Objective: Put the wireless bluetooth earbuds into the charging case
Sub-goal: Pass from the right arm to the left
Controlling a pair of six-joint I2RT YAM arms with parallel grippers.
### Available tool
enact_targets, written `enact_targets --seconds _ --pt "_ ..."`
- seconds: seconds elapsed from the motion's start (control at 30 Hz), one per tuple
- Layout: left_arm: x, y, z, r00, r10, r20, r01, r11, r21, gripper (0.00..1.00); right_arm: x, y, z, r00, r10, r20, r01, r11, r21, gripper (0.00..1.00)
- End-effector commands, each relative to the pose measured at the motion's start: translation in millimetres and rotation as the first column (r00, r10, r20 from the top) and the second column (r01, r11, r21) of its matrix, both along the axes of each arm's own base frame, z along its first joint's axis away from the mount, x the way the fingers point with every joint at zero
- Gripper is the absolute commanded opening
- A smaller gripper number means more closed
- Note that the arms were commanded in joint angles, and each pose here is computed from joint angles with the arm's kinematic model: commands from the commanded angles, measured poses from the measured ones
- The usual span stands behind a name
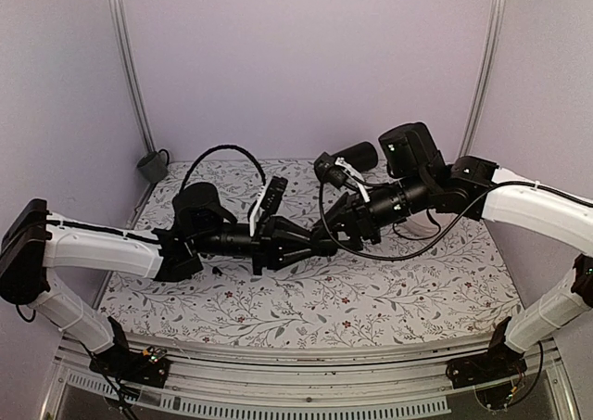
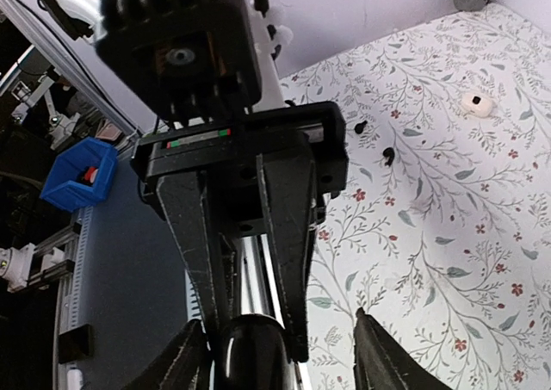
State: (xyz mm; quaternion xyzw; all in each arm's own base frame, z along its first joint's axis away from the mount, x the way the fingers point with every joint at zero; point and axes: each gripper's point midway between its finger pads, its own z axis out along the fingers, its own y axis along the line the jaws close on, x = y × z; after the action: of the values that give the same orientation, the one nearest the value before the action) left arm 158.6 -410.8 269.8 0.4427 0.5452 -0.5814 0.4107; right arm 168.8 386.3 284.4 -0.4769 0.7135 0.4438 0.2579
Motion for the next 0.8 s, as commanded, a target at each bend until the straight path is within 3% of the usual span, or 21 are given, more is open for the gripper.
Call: enact_targets --seconds 0.0,0.07,0.3,0.77 --pt "11.9 12.1 25.8 0.997 0.076 -0.021 -0.079 0.986 -0.145 0.00 17.9 0.8 17.9 0.991 -0.129 0.027 0.125 0.985 0.122 0.63" --pt "18.5 18.1 33.8 0.992 0.121 -0.046 -0.127 0.974 -0.189 0.00 21.9 -3.4 20.4 0.983 -0.182 0.022 0.176 0.970 0.168 0.69" --pt "31.0 39.1 60.4 0.968 0.222 -0.116 -0.248 0.914 -0.321 0.00 33.1 -19.1 41.2 0.945 -0.327 -0.032 0.315 0.874 0.370 0.71" --pt "36.0 40.4 68.0 0.959 0.240 -0.150 -0.279 0.896 -0.345 0.00 39.8 -8.3 48.6 0.942 -0.325 -0.085 0.328 0.838 0.436 0.68"
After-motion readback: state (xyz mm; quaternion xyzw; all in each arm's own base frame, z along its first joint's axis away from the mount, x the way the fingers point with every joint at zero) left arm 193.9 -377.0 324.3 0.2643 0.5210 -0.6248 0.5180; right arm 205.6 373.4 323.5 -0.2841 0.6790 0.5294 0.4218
